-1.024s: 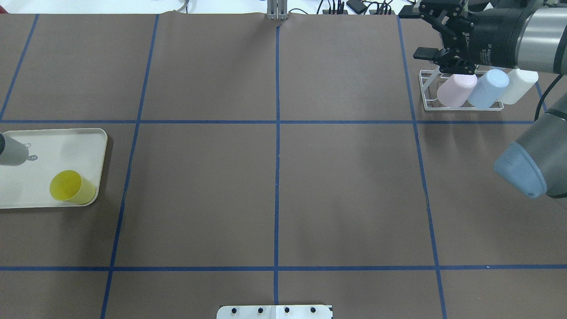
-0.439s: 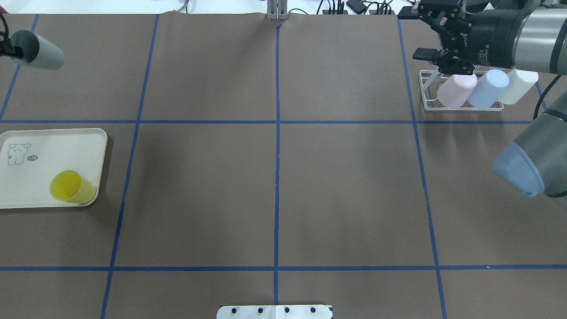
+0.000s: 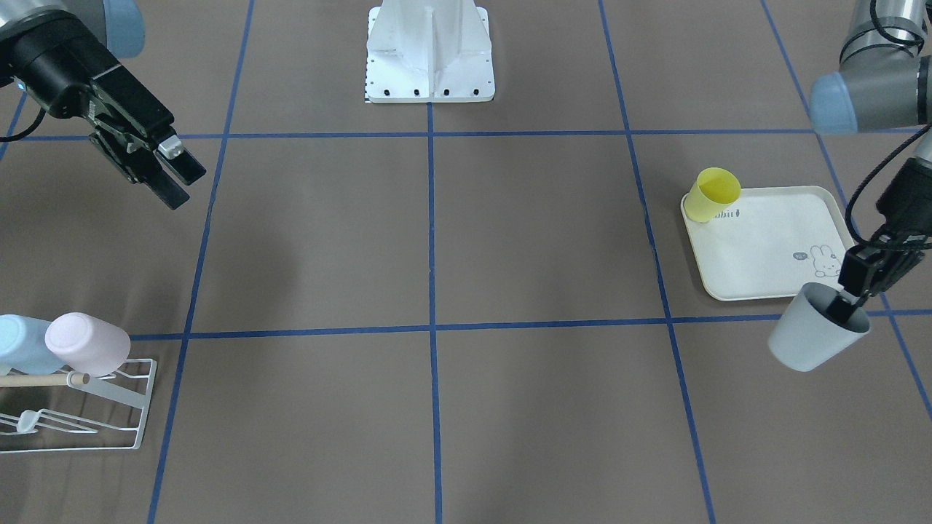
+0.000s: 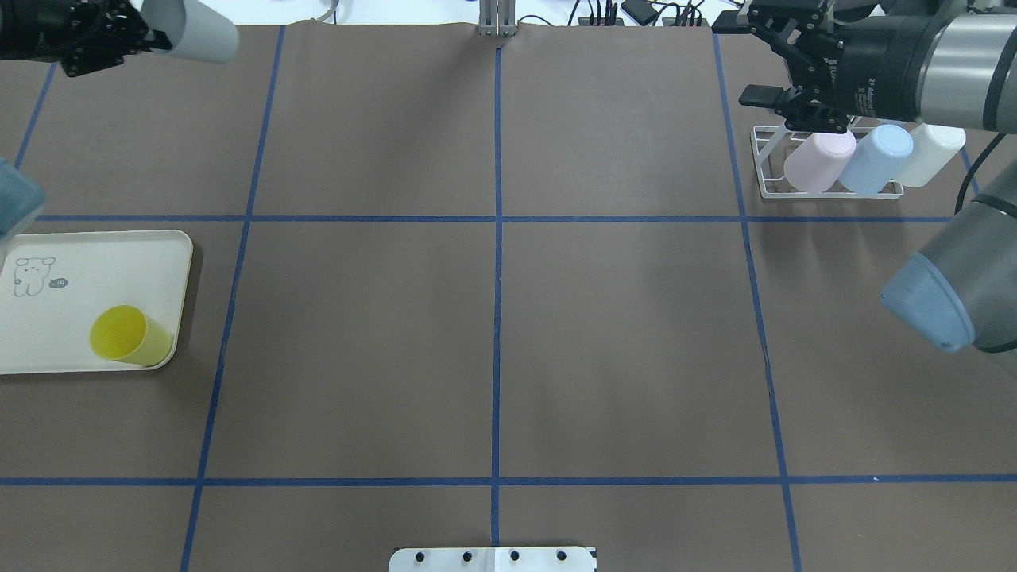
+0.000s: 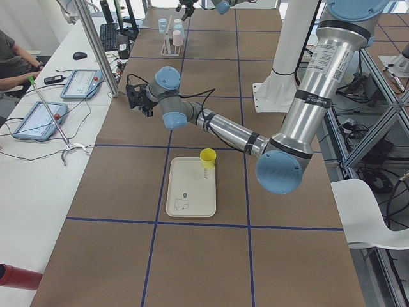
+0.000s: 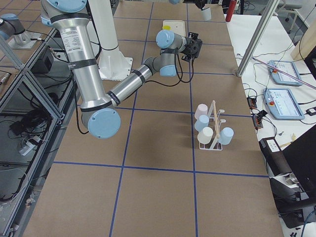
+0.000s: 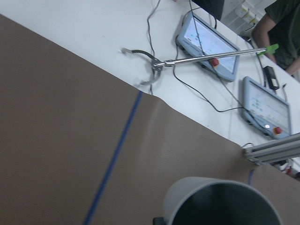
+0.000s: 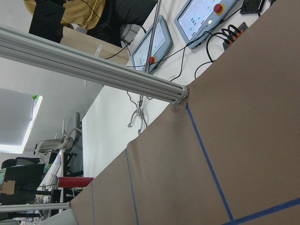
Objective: Transfer IKEA cup to right arm and place on rack
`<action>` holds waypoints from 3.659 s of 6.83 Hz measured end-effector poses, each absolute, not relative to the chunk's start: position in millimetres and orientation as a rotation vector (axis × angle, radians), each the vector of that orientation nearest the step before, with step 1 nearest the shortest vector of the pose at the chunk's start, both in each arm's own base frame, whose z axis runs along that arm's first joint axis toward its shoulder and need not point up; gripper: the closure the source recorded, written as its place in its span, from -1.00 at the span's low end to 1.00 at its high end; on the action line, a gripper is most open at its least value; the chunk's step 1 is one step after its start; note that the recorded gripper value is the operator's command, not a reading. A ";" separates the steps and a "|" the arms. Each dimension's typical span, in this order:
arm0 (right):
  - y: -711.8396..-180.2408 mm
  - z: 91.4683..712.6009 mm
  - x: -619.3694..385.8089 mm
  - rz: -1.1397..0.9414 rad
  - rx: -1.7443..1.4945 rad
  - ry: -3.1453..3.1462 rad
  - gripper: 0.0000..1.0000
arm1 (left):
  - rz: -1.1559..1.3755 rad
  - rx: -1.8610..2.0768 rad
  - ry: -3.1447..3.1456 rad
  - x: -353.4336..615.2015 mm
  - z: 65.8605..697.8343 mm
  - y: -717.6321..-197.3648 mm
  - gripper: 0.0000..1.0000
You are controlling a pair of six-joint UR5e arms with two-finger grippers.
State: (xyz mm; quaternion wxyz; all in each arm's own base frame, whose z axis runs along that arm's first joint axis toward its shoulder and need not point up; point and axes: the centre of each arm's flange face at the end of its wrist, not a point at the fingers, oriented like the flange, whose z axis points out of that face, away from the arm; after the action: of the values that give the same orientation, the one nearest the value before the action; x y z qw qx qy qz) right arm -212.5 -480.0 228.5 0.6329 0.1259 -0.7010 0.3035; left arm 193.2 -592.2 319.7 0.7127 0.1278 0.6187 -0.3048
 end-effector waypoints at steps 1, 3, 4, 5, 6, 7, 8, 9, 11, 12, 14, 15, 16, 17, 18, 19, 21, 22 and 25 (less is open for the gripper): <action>-479.8 227.7 -213.8 0.693 0.287 -1.605 -1.00 | -0.749 0.209 1.515 222.9 284.0 -583.1 1.00; -477.7 218.6 -227.7 0.695 0.294 -1.621 -1.00 | -0.896 0.016 1.793 276.3 212.2 -557.7 1.00; -474.0 207.6 -244.1 0.725 0.292 -1.648 -1.00 | -0.962 -0.089 1.921 304.3 187.8 -539.1 1.00; -468.6 193.7 -263.3 0.780 0.281 -1.688 -1.00 | -1.017 -0.180 2.035 334.4 172.1 -517.1 1.00; -462.6 179.5 -278.5 0.831 0.265 -1.738 -1.00 | -1.068 -0.261 2.125 354.4 162.6 -500.0 1.00; -458.2 169.9 -287.0 0.868 0.244 -1.808 -1.00 | -1.115 -0.339 2.188 362.9 158.6 -493.5 1.00; -456.2 170.2 -294.8 0.894 0.222 -1.889 -1.00 | -1.144 -0.403 2.225 369.5 155.3 -494.5 1.00; -454.6 176.6 -306.0 0.906 0.205 -1.953 -1.00 | -1.151 -0.454 2.246 377.6 148.0 -495.0 1.00; -451.4 182.8 -318.4 0.911 0.191 -1.993 -1.00 | -1.145 -0.520 2.272 395.2 129.5 -485.4 1.00; -450.7 182.7 -319.9 0.910 0.189 -1.998 -1.00 | -1.145 -0.536 2.277 403.1 123.7 -481.3 1.00; -450.5 177.9 -320.4 0.906 0.189 -2.009 -1.00 | -1.144 -0.549 2.271 417.0 115.4 -479.4 1.00; -450.3 174.6 -320.7 0.904 0.190 -2.016 -1.00 | -1.142 -0.557 2.268 422.1 112.0 -477.7 1.00; -450.0 172.9 -321.4 0.904 0.190 -2.019 -1.00 | -1.137 -0.567 2.266 426.8 109.1 -474.5 1.00; -449.7 172.8 -322.6 0.906 0.192 -2.018 -1.00 | -1.137 -0.575 2.269 430.6 106.3 -471.1 1.00; -449.7 172.9 -323.6 0.907 0.194 -2.015 -1.00 | -1.142 -0.583 2.275 435.4 103.4 -466.4 1.00; -450.1 173.1 -323.9 0.910 0.197 -2.013 -1.00 | -1.144 -0.594 2.276 441.5 101.5 -460.3 1.00; -450.8 173.3 -323.6 0.920 0.204 -2.012 -1.00 | -1.154 -0.611 2.282 452.4 97.7 -449.3 1.00; -451.0 173.3 -323.6 0.921 0.206 -2.012 -0.99 | -1.155 -0.621 2.289 456.9 92.9 -444.1 1.00; -451.1 173.6 -324.3 0.924 0.206 -2.009 -0.99 | -1.152 -0.641 2.292 464.5 87.7 -434.7 1.00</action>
State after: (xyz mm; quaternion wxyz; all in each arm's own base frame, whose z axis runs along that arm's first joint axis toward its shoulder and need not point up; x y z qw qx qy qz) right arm -324.3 -451.1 173.6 0.4443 0.0831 -0.8104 0.3727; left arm 464.5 -434.7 87.7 0.2462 -0.2348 0.8403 -0.4222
